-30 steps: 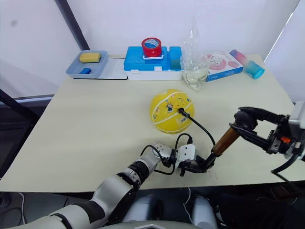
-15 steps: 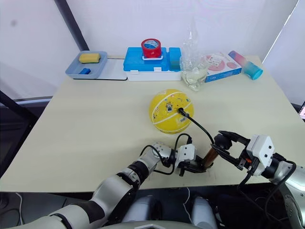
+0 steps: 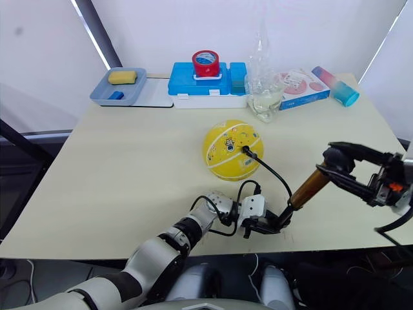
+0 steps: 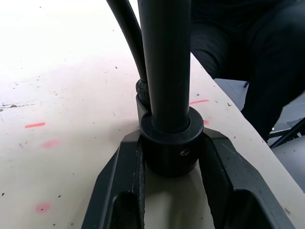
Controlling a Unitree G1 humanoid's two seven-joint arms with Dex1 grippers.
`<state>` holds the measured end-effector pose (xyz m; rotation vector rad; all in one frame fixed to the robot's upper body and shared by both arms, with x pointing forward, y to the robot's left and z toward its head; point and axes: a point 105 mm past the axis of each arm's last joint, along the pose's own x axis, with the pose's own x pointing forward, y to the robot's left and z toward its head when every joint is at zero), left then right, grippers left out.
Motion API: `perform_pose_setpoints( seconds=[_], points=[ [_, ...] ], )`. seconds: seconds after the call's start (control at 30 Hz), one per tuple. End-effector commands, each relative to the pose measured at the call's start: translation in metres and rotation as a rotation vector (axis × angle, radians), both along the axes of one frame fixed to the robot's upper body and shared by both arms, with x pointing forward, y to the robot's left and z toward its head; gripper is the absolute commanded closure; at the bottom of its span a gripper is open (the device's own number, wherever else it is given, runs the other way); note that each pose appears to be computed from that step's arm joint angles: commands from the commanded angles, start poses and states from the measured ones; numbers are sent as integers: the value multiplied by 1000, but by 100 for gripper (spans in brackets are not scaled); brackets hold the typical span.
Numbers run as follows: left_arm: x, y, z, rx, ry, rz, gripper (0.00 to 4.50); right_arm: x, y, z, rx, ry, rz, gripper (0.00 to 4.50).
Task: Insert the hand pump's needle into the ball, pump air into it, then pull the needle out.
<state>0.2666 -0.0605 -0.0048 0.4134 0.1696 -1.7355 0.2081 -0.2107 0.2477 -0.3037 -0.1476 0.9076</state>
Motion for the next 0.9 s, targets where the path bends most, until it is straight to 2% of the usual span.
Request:
perform_pose_setpoints(
  seconds=[0.03,0.13,0.2,0.43,0.6,0.73,0.83,0.9],
  points=[
    [-12,10,-19,80,38,-44,340,-5,-4,34,19,-88,-31,258],
    [-13,10,-19,81,37,-45,340,-6,2,42,20,-74,-11,258],
    [-13,10,-20,80,36,-45,340,-6,8,33,18,-32,8,258],
    [-12,10,-20,79,30,-39,340,-6,12,-52,-62,173,-22,258],
    [-15,8,-20,78,3,-58,340,-3,17,-111,-87,209,-49,258],
    [-13,7,-19,64,4,-36,340,-6,20,-147,-160,181,-59,258],
    [-12,7,-19,63,1,-30,340,-12,27,-151,-162,148,-44,258],
    [-11,8,-19,63,-2,-25,340,-11,26,-139,-141,103,-49,258]
  ],
)
